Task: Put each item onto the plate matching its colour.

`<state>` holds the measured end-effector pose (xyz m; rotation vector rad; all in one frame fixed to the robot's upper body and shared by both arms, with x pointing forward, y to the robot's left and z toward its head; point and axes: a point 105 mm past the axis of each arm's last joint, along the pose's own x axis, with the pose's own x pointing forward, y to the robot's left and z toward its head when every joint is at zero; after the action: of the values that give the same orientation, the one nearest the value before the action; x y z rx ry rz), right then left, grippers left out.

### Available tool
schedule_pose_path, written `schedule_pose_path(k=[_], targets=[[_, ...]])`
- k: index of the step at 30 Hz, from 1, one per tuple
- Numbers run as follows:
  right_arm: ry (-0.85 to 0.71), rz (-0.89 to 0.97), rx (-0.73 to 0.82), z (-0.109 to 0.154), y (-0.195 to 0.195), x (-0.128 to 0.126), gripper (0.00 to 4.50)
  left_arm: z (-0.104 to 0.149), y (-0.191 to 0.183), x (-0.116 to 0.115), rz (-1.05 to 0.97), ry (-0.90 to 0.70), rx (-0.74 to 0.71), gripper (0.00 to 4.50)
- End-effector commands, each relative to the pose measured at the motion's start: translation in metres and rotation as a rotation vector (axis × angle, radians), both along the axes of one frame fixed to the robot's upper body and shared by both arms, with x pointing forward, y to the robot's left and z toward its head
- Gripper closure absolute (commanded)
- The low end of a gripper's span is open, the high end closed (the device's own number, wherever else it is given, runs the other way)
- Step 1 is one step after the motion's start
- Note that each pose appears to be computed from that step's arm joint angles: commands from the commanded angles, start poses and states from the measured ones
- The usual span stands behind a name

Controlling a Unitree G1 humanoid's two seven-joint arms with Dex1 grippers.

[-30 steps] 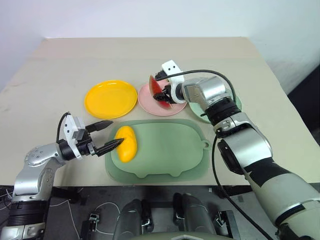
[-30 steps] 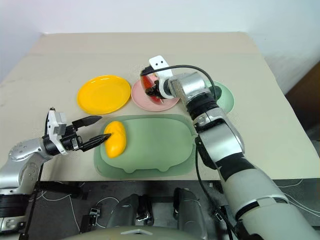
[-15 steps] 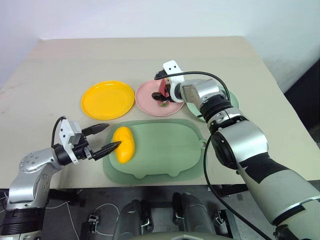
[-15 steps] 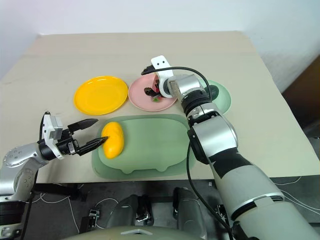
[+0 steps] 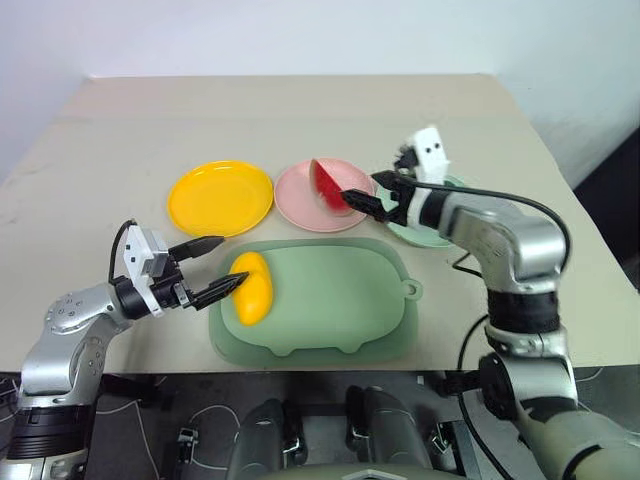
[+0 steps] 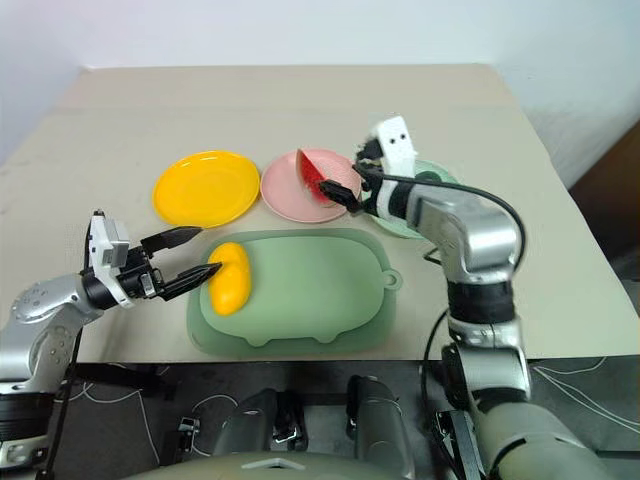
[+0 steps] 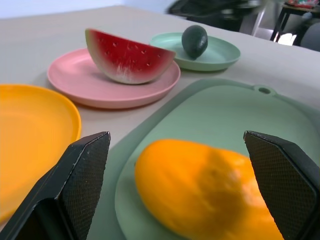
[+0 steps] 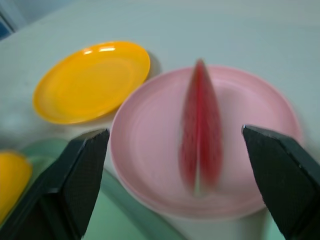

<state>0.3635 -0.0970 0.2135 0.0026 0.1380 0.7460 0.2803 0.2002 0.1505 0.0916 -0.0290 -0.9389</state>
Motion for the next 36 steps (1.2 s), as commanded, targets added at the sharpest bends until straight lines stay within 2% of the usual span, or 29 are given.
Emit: schedule_pose_path(k=[1, 7, 11, 14, 22, 26, 32, 36], targets=[[-0.172, 0.091, 0.043, 0.023, 0.0, -0.032, 0.01, 0.013, -0.005, -0.003, -0.023, -0.041, 0.005, 0.0], [-0.197, 0.146, 0.025, 0.008, -0.007, -0.056, 0.01, 0.014, -0.009, -0.012, 0.012, -0.018, -0.027, 0.0], [-0.176, 0.18, -0.01, -0.007, -0.001, -0.06, 0.01, 0.013, -0.014, -0.022, 0.063, 0.03, -0.072, 0.0], [-0.179, 0.198, -0.01, -0.008, 0.006, -0.059, 0.01, 0.01, -0.014, -0.024, 0.111, 0.07, -0.083, 0.0], [-0.206, 0.2, 0.005, -0.004, 0.011, -0.052, 0.01, -0.002, -0.028, -0.012, 0.328, 0.148, -0.055, 0.0], [-0.22, 0.193, -0.005, -0.004, 0.013, -0.051, 0.01, 0.004, -0.041, -0.01, 0.319, 0.193, -0.165, 0.0], [-0.225, 0.181, -0.034, -0.006, 0.007, -0.052, 0.01, -0.026, -0.017, -0.005, 0.421, 0.349, -0.141, 0.0], [-0.226, 0.177, -0.04, -0.006, 0.007, -0.051, 0.01, -0.031, -0.02, 0.003, 0.432, 0.401, -0.136, 0.0]])
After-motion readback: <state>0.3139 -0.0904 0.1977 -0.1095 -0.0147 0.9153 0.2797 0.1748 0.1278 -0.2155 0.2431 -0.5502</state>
